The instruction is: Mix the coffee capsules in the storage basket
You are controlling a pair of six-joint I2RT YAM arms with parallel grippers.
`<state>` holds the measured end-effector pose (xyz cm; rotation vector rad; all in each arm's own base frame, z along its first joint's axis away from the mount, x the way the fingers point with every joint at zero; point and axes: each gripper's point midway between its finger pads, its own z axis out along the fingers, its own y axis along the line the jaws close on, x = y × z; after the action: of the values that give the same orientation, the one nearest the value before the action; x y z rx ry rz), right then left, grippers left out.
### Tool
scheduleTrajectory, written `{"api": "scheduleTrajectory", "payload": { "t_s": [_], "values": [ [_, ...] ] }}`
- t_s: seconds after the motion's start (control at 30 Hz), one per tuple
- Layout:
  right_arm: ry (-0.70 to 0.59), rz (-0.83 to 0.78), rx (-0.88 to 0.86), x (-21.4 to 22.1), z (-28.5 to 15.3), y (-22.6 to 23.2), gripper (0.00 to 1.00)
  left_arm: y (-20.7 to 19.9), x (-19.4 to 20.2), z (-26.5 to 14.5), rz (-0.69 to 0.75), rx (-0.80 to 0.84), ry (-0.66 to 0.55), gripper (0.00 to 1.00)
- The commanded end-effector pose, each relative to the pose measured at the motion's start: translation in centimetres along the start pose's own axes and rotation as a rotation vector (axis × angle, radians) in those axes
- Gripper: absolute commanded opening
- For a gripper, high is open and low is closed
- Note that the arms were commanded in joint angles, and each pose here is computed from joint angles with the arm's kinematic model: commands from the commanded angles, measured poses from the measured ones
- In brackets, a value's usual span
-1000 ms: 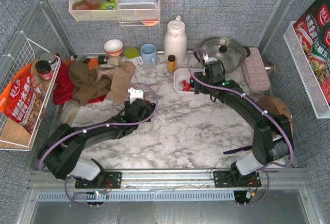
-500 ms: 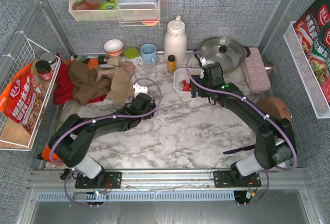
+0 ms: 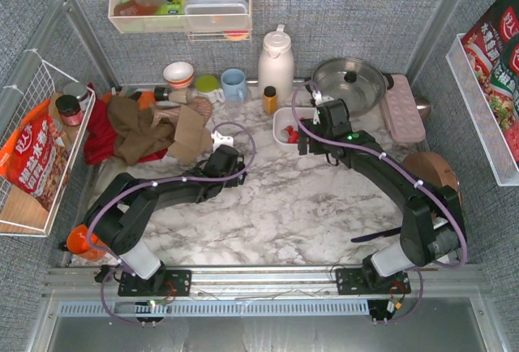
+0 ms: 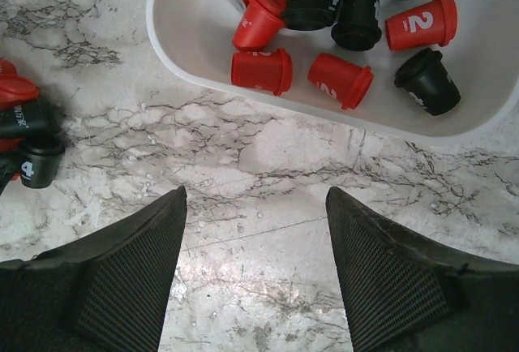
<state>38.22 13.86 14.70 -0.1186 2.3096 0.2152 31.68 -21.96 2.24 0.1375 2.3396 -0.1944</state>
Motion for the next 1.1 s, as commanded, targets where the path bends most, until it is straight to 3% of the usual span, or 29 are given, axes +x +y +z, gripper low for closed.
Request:
{"api": "scheduleTrajectory", "payload": {
  "t_s": [0.0,0.3,0.6,0.87,1.07],
  "values": [
    [0.008,0.000,-0.017,0.1,-0.1,0.5,0.74,0.1,1.1,0.4,0.015,0.006,0.047,0.46],
    [0.002,-0.019,-0.045,0.1,-1.3,1.6,0.74,-0.1,1.3,0.8,0.027,0.022,0.062,0.47],
    [-0.018,-0.035,-0.082,-0.3,-2.7,2.8,0.74,-0.6,-0.5,-0.6,0.025,0.044,0.029,0.38],
    [-0.019,-0.061,-0.164,-0.4,-4.3,5.6,0.74,-2.4,-4.4,-4.0,0.041,0.176,-0.105,0.38],
    [-0.042,-0.026,-0.315,-1.4,-6.3,9.5,0.74,-4.4,-6.3,-7.0,0.157,0.346,-0.267,0.38]
  ]
}}
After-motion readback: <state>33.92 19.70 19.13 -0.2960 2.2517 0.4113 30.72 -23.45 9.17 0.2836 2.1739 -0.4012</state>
